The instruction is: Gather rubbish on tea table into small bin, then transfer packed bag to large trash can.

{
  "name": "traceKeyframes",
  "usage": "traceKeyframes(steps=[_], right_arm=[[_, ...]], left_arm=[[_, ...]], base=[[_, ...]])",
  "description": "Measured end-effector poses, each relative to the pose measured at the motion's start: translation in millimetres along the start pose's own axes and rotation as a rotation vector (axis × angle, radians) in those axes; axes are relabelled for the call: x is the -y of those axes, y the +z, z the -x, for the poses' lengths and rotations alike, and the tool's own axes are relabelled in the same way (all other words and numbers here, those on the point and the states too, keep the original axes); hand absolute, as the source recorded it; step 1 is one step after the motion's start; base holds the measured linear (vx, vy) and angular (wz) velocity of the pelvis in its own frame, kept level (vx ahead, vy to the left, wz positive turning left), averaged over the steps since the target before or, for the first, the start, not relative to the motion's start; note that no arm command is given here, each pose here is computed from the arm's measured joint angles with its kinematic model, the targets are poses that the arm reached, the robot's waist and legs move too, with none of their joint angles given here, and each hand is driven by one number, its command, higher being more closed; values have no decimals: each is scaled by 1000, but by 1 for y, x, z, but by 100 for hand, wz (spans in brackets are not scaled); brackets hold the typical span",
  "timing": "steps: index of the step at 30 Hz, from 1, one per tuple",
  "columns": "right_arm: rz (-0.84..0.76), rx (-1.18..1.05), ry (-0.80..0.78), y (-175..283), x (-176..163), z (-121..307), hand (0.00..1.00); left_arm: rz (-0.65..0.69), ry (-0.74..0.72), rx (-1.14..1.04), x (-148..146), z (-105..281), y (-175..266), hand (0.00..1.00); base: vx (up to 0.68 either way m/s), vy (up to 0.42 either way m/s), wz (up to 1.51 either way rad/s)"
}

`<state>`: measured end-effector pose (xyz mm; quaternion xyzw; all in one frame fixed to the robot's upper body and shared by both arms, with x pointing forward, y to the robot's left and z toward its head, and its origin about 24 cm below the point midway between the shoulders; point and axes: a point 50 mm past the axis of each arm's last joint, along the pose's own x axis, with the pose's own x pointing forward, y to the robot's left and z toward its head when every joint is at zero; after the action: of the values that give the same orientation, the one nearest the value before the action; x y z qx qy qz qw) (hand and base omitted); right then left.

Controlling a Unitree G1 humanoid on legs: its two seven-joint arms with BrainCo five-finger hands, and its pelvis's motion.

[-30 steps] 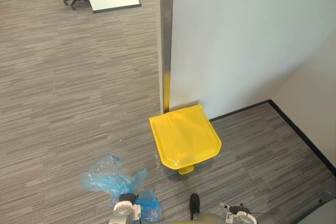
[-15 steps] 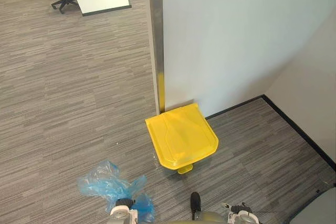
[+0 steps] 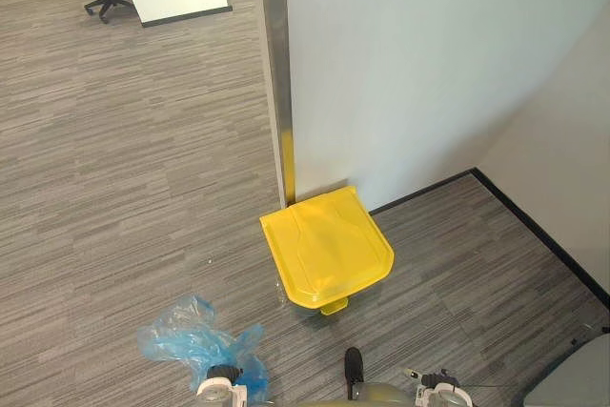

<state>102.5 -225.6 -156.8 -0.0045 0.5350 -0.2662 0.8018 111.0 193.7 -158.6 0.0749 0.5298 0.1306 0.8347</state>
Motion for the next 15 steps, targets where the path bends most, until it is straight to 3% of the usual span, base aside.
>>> traceKeyframes(steps=[15], right_arm=[[29, 123, 72, 28, -30, 8, 0]], left_arm=[[107, 10, 54, 5, 2, 15, 100]], base=[[-49, -27, -38]])
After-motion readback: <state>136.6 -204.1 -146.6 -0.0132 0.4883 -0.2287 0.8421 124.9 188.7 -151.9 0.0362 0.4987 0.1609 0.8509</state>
